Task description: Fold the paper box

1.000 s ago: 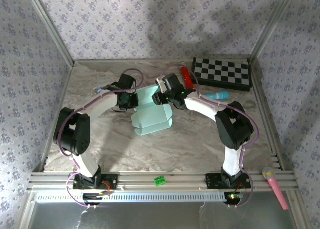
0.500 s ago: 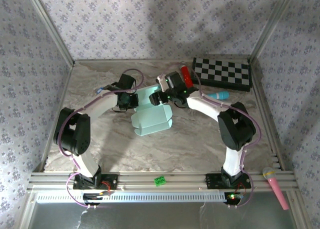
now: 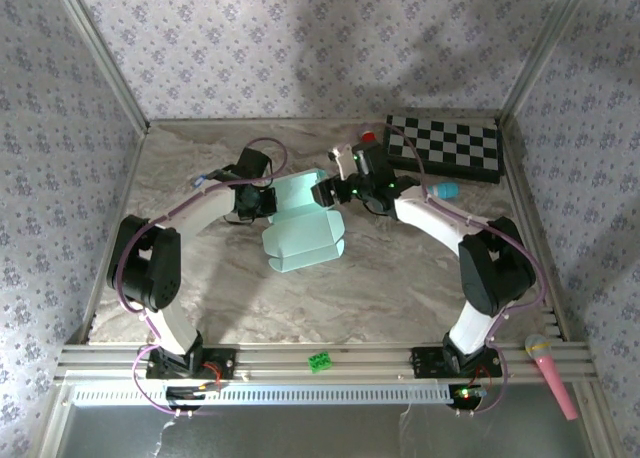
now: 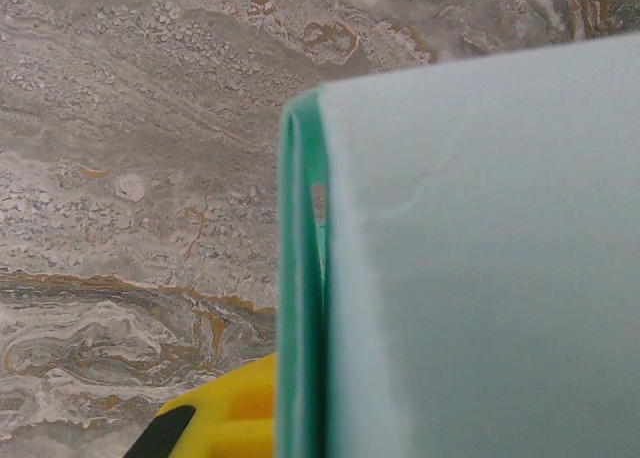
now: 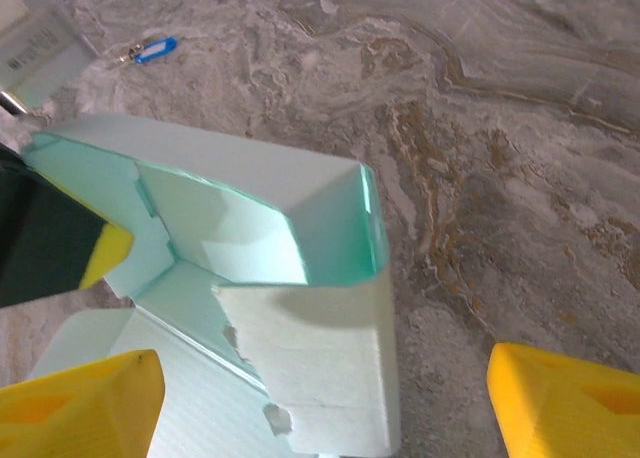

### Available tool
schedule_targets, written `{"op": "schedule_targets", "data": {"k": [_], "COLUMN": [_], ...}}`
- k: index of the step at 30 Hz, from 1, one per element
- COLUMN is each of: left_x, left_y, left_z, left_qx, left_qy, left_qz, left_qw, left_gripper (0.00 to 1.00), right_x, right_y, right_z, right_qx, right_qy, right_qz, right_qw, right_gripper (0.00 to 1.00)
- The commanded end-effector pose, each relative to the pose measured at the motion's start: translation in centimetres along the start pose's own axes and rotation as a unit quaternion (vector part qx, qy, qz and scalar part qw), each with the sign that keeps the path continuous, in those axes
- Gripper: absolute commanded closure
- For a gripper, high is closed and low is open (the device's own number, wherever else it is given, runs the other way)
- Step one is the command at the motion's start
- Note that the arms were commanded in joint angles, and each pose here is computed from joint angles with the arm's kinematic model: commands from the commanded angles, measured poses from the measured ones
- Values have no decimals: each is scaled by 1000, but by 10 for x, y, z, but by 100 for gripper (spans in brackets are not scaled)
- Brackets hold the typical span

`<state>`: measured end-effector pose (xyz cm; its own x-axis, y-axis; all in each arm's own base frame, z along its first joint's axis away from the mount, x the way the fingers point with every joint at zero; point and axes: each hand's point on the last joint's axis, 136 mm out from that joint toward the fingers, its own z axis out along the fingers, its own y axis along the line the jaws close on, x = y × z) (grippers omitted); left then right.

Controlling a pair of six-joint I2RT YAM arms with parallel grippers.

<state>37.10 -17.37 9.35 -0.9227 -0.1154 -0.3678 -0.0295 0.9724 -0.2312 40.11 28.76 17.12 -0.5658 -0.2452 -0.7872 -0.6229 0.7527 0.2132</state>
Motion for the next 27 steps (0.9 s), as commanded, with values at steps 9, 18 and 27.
{"op": "schedule_targets", "data": {"k": [9, 18, 27], "left_x": [-6, -6, -5], "left_y": [-1, -4, -6], "left_z": [-4, -7, -8], "left_qx": [0, 5, 8], "left_qy": [-4, -6, -6], "left_qz": [-1, 1, 4], "left_qw": [1000, 1000, 1000], "left_gripper": [100, 100, 100], "right_x": [14, 5, 1], "right_y": [-11, -25, -20], "right_z": [-2, 13, 28], "right_qx": [-36, -25, -44], "right_qy": [-4, 0, 14], "right_qz": [34, 33, 26], "right_qw": [999, 999, 999], "right_gripper": [27, 35, 40]}}
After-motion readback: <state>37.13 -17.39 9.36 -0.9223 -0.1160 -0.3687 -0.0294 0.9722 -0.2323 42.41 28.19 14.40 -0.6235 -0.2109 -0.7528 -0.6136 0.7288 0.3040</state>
